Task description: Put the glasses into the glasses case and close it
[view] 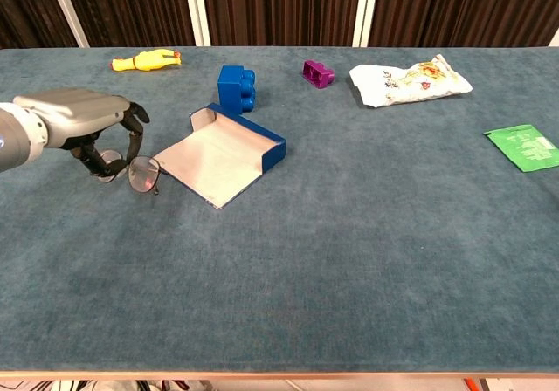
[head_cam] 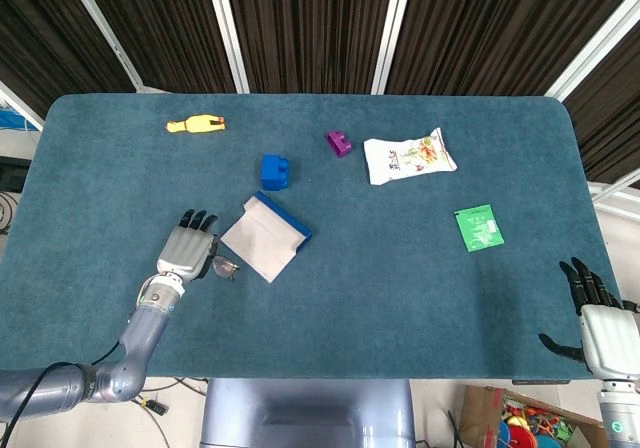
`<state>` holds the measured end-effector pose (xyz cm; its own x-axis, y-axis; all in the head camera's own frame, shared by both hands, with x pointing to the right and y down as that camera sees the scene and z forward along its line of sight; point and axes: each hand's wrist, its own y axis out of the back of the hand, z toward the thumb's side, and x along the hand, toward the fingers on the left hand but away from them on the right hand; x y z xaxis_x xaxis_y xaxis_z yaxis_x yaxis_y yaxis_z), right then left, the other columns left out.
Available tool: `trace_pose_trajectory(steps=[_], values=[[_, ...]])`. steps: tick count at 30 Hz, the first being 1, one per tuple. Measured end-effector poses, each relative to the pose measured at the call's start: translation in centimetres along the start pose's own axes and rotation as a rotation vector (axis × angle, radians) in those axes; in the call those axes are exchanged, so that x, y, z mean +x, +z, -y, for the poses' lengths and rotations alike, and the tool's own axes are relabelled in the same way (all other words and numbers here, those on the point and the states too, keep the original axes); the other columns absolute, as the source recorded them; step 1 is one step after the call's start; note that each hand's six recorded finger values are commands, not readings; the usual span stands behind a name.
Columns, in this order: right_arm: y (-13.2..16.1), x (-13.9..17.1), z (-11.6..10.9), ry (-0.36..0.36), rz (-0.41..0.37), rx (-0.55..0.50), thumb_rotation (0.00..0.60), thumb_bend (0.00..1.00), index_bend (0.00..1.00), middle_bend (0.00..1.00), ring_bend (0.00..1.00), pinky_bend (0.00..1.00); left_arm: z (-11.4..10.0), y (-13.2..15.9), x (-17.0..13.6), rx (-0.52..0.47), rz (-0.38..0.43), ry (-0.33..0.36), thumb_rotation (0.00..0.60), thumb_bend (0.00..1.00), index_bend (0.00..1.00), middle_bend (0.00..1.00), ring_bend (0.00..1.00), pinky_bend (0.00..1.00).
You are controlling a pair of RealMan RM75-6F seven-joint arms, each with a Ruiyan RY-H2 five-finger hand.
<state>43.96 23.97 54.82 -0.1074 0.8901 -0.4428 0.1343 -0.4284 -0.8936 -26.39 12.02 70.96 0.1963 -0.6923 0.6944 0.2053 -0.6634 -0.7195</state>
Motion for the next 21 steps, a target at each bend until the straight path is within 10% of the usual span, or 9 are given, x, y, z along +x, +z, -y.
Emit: trace_pose_trajectory(steps=[21], values=[[-0.1, 0.0, 0.0, 0.001, 0.005, -0.003, 0.600, 0.18, 0.02, 0.00, 0.11, 0.28, -2.7, 6.1, 4.5, 0.158, 0.028, 0.067, 0.600, 0.47, 0.57, 0.11, 0.00, 0.00]])
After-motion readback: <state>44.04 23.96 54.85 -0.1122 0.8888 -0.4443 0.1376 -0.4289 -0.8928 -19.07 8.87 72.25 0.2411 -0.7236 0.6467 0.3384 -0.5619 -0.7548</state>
